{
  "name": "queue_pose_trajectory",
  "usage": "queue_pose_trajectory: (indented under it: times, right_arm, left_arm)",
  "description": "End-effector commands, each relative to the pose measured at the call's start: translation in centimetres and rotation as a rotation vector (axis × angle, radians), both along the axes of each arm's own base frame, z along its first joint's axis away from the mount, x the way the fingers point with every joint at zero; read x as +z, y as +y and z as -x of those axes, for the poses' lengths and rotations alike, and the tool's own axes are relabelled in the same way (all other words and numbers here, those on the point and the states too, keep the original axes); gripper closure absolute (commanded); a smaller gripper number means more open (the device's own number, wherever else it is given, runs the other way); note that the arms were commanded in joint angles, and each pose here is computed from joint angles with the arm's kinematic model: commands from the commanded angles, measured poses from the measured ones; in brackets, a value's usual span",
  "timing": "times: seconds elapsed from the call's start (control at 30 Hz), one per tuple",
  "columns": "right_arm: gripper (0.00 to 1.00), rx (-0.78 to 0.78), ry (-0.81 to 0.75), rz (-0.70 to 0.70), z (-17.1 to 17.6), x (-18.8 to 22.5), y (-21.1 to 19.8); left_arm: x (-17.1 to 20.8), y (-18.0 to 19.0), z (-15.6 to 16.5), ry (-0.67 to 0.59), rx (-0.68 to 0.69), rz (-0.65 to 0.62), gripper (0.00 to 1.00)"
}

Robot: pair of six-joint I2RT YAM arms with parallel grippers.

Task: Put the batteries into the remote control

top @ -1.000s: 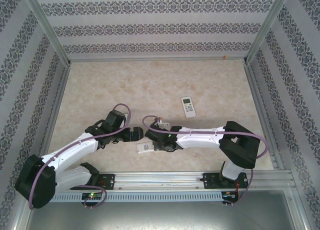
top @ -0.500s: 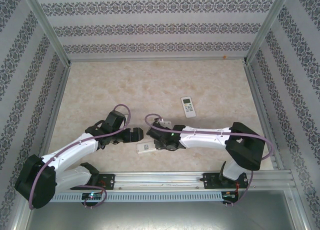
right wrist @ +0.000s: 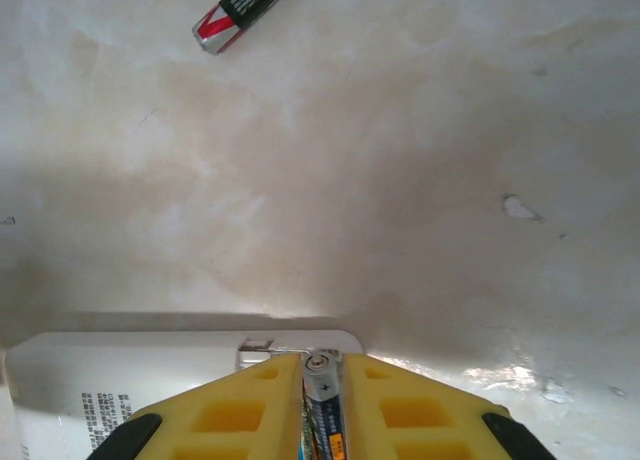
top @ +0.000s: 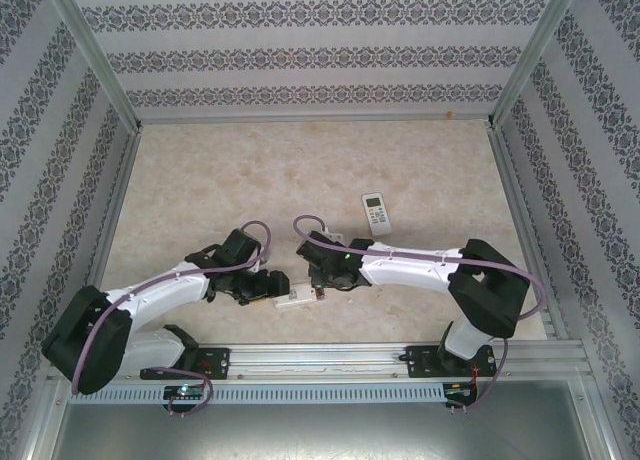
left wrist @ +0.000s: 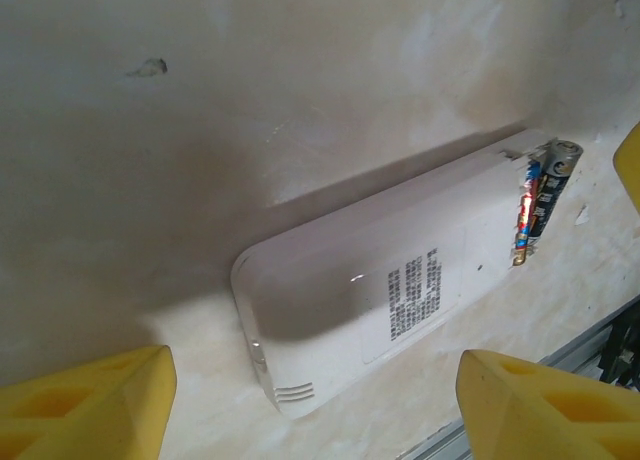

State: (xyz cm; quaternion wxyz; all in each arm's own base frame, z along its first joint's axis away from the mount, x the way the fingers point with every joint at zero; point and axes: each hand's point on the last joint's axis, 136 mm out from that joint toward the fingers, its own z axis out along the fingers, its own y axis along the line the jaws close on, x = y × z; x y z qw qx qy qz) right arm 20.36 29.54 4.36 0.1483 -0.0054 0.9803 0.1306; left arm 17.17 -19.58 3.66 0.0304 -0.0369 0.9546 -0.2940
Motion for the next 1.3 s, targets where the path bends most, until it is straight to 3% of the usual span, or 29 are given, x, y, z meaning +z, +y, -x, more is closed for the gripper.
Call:
queue_pose_trajectory:
  times: [0.0, 0.57, 0.9, 1.27]
  right_arm:
    - [0.81, 0.029, 0.027, -0.006, 0.5, -0.4, 0.9]
    - [0.84, 0.051, 0.114, 0.098, 3.1, -2.7, -0.3]
    - [0.85, 0.002, 0.197, 0.148, 5.3, -3.7, -1.9]
    - [0.91, -0.028, 0.258, 0.207, 6.3, -5.7, -2.9]
  left_arm:
    - [0.7, -1.2, -0.4, -0.002, -0.020, 0.033, 0.28]
    - [-0.3, -2.6, -0.1, 0.036, 0.001, 0.075, 0.44]
    - [-1.6, -3.0, 0.3, 0.067, 0.051, 0.062, 0.60]
    - [-1.8, -3.2, 0.3, 0.069, 0.074, 0.075, 0.63]
